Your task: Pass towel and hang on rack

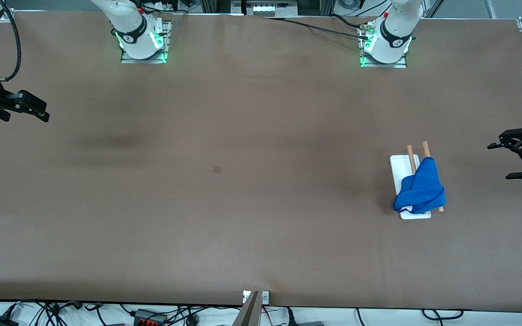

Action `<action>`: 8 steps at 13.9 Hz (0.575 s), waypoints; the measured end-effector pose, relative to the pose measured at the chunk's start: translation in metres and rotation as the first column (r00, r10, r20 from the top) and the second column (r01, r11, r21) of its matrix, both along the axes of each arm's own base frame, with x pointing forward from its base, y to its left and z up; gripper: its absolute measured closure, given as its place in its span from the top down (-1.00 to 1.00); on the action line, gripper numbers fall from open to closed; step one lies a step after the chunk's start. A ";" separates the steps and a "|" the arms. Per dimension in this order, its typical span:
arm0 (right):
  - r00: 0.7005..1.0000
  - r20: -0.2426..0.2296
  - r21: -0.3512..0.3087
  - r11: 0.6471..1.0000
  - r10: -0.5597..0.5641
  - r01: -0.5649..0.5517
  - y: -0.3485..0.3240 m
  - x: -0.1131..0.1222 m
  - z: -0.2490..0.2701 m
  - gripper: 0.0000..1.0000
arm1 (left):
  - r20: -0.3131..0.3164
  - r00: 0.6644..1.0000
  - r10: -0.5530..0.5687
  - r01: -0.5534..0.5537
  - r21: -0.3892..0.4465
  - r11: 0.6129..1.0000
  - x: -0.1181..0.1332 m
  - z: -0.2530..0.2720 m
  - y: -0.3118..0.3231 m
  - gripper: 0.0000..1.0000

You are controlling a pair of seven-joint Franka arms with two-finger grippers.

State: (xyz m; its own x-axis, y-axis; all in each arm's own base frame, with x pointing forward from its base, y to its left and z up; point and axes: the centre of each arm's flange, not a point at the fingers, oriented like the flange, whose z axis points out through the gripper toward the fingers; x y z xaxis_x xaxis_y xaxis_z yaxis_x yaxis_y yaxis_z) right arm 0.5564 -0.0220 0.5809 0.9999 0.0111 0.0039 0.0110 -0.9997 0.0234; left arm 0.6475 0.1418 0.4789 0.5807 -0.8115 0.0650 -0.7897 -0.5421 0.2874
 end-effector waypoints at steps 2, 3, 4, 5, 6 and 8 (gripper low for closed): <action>1.000 -0.006 0.000 1.000 0.000 0.000 0.000 -0.002 -0.002 1.00 | -0.028 0.999 0.015 -0.015 0.007 1.000 -0.001 0.002 -0.007 1.00; 1.000 -0.008 0.000 1.000 0.000 0.000 0.000 -0.003 -0.002 1.00 | -0.048 0.998 0.038 -0.037 0.023 0.999 -0.002 0.006 -0.012 1.00; 1.000 -0.008 0.000 1.000 0.000 0.000 0.000 -0.003 -0.002 1.00 | -0.071 0.995 0.071 -0.068 0.038 0.997 -0.003 0.011 -0.018 1.00; 1.000 -0.008 0.000 1.000 0.000 0.000 0.000 -0.003 -0.002 1.00 | -0.084 0.991 0.103 -0.099 0.055 0.994 -0.003 0.019 -0.026 1.00; 1.000 -0.008 0.000 1.000 0.000 0.000 0.000 -0.003 -0.002 1.00 | -0.083 0.989 0.126 -0.120 0.076 0.990 -0.003 0.028 -0.038 1.00; 1.000 -0.008 0.000 1.000 0.001 -0.001 0.000 -0.003 -0.002 1.00 | -0.057 0.980 0.193 -0.182 0.153 0.971 -0.004 0.049 -0.073 1.00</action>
State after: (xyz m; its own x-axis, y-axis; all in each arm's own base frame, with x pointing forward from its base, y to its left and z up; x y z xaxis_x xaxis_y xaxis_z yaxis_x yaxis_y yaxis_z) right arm 0.5530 -0.0218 0.5785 0.9999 0.0118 -0.0042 0.0119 -0.9997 0.0231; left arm 0.6440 0.0691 0.5277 0.7221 -0.6855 -0.0933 -0.6506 -0.7188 0.2451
